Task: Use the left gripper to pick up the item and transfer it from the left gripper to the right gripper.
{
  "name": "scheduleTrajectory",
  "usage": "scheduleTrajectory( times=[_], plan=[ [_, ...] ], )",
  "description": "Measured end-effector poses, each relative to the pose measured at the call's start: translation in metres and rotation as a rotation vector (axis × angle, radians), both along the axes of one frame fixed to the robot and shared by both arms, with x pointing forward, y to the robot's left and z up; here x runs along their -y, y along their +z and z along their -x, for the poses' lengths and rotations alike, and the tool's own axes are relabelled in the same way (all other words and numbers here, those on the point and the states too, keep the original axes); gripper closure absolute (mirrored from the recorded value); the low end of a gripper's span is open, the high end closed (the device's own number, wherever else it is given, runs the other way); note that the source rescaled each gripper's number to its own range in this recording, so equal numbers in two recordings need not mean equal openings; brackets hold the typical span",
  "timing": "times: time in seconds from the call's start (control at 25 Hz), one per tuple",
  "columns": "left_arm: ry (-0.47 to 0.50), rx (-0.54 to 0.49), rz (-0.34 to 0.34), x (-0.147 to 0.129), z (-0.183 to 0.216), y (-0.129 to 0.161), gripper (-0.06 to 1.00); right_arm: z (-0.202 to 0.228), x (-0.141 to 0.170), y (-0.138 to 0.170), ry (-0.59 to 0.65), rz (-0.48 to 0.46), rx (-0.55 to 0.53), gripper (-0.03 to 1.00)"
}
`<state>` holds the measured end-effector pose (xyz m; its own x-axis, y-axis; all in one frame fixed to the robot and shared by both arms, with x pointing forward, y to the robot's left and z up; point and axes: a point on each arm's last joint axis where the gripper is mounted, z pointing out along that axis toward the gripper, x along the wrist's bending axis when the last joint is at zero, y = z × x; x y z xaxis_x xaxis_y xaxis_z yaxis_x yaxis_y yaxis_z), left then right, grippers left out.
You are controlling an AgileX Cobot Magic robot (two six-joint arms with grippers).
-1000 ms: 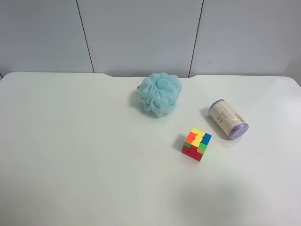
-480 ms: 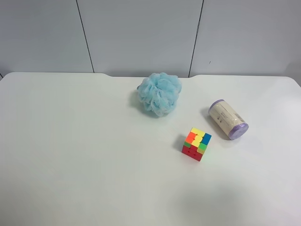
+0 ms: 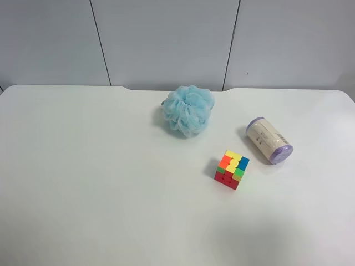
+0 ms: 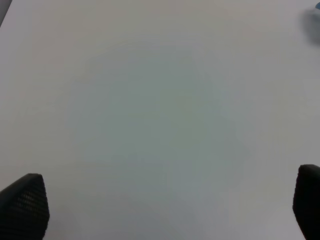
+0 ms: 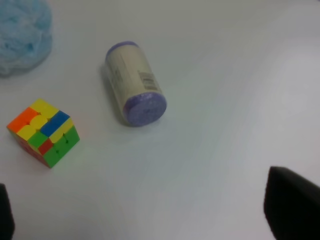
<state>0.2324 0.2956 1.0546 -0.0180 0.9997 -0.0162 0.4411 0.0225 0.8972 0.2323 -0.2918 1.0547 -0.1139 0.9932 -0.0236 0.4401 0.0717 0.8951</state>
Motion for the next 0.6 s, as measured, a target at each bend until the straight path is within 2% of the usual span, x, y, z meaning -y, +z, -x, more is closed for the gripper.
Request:
scheduleTrajectory(
  times=[0.6],
  plan=[
    [0.000, 0.000, -0.001, -0.0001, 0.0000, 0.0000, -0.06, 0.0000, 0.0000, 0.0000, -0.001, -0.001, 0.000, -0.03]
  ],
)
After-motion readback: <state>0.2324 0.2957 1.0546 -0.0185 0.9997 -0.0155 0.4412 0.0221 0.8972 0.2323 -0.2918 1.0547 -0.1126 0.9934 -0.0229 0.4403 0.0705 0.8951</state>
